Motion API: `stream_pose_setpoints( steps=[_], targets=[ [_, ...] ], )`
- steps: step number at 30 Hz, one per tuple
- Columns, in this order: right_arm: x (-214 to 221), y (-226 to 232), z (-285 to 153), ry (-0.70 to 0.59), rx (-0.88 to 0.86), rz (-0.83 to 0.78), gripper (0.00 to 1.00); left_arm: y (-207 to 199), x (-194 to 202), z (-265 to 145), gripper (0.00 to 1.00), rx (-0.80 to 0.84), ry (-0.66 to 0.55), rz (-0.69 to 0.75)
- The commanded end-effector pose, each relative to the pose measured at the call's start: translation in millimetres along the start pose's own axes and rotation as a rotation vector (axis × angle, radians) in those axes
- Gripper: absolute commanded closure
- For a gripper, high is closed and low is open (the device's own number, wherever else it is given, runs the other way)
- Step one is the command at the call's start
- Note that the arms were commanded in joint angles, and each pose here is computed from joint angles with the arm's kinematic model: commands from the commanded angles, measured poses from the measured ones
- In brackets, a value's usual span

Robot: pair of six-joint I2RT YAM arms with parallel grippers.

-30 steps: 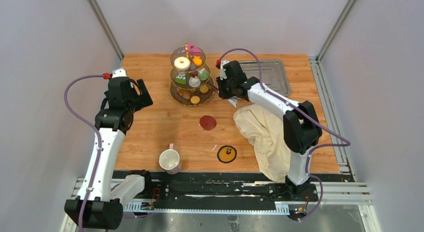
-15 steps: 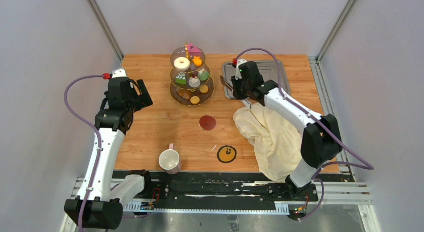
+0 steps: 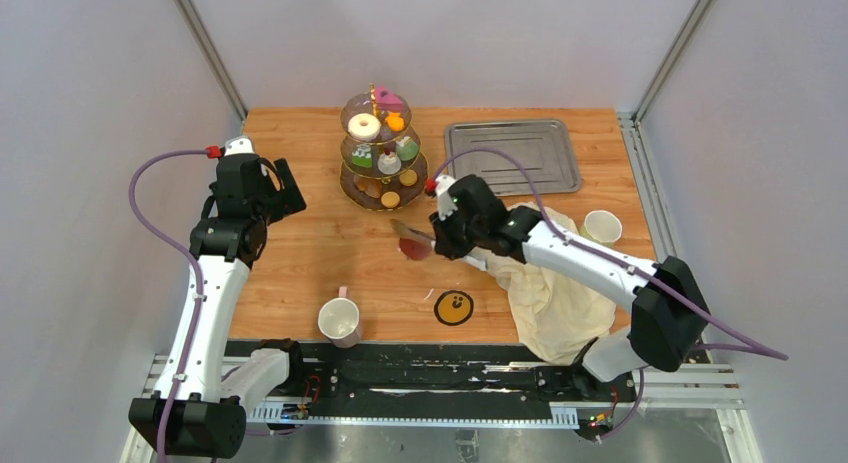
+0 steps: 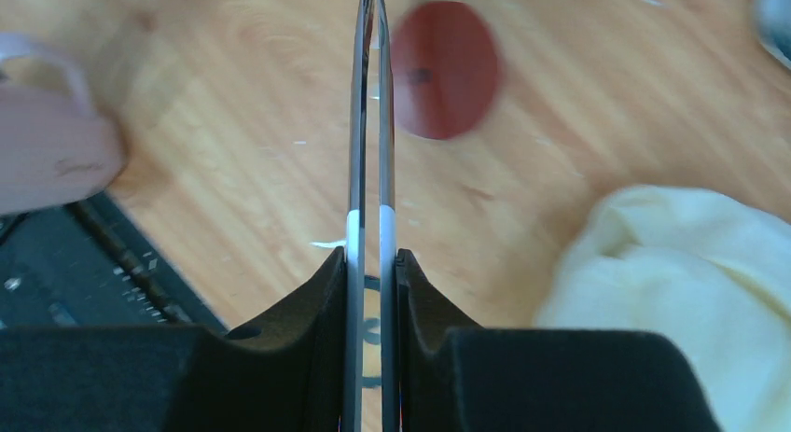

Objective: Serve the afternoon tea

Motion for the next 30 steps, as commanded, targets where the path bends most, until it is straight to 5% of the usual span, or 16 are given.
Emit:
stream_pose_setpoints(
  steps=[1, 14, 22, 27, 30],
  targets=[
    [-17.3, 55.1, 13.0, -0.105, -0.164, -0.075, 0.99, 3.3, -6.4, -5.5, 0.02, -0.019, -0.023, 0.005],
    [-61.9, 115.2, 148.3, -0.164, -0.192, -0.175, 0.92, 14.6, -10.6, -22.3, 0.02, -0.092, -0.069, -0.014],
    [-77.7, 124.5, 212.1, -0.195, -0.158, -0.118, 0.57, 19.4, -13.6, -31.7, 0.02, -0.111, -0.093, -0.005],
    [-92.6, 129.6, 192.4, -0.215, -0.178, -0.146, 0.33, 10.8, -11.2, -30.4, 0.02, -0.025, -0.054, 0.018],
    [-94.7, 126.9, 167.8, -0.246, -0.172, -0.15, 0.3, 8.2, -14.6, -33.0, 0.02, -0.003, -0.06, 0.009]
  ],
)
Point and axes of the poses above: each gripper's point midway between its finger pads, its own z axis out along the fingers, its own y axis along the line the jaws close on, x = y × z, the point moved 8 cm from there along -z, back along the fingers, and after that the axes turned 1 degree about z, right-handed, at the moved point
